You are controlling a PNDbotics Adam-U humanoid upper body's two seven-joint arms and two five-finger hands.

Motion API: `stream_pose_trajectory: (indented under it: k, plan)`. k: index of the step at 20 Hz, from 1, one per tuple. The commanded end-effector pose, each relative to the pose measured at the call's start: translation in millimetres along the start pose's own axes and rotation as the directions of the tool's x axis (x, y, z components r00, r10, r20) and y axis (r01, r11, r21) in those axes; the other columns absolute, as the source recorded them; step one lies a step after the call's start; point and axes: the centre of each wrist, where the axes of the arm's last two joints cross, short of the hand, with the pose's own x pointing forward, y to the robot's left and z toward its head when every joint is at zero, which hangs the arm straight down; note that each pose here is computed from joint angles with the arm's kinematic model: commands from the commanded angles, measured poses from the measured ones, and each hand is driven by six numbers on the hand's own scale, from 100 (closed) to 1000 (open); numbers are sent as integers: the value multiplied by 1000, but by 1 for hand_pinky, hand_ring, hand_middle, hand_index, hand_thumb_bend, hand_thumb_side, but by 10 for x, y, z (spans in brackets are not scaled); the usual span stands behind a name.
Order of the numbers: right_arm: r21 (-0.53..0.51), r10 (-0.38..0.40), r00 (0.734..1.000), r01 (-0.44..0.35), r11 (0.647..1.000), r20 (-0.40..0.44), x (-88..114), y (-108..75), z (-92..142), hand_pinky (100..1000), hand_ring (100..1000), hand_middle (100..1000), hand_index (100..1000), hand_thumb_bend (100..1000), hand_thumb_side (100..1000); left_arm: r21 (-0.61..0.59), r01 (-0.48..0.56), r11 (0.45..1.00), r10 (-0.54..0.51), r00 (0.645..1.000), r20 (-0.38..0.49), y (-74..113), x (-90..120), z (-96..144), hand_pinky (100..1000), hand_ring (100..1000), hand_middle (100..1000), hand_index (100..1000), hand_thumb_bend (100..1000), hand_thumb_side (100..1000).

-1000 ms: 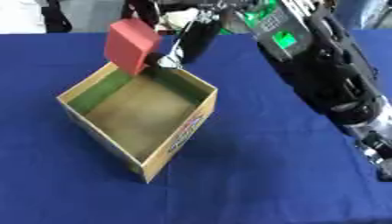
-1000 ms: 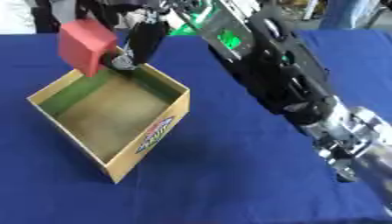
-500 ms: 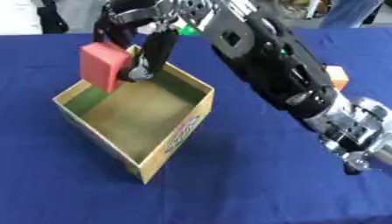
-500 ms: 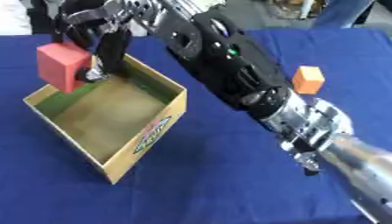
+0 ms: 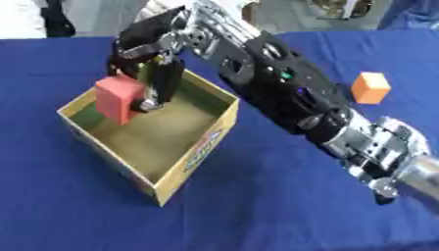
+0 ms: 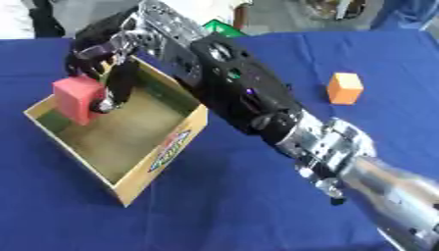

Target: Pick up objects on the table and place them in the box.

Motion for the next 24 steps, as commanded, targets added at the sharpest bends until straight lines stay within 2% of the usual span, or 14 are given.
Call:
stream_pose_trajectory:
  k: [1,3,9,11,14,18,24]
  plan:
    - [10,36,999,-36,999,-17,-10,-16,-26,666,719,614,738,238,503,-11,-12,1000,12,1000,26,-27,56,-53,847,678,729,865,564,959]
    - [21,45,999,-45,999,-16,-12,24,-54,670,731,630,753,253,514,-10,-12,1000,12,1000,25,-27,55,-52,847,678,729,865,564,959]
    - [57,74,997,-72,996,-19,-24,124,-88,728,839,834,874,396,549,-8,-10,1000,10,1000,23,-22,53,-47,847,677,729,864,562,961]
    - [50,88,996,-87,995,-18,-16,101,-58,752,867,869,904,430,566,-7,-9,1000,9,1000,23,-20,53,-47,847,677,729,864,562,960]
    - [16,100,995,-99,995,-19,-3,39,27,755,863,857,905,406,594,-6,-7,1000,8,1000,23,-15,52,-46,847,677,729,864,562,960]
    - [-103,71,997,-74,992,-31,-22,-90,236,743,840,821,889,346,602,-3,-4,1000,4,1000,22,-7,51,-43,847,677,729,864,562,961]
    - [-295,14,992,-50,954,-122,-208,-255,818,740,831,811,887,316,609,3,9,1000,-9,1000,25,21,52,-43,847,677,730,864,562,960]
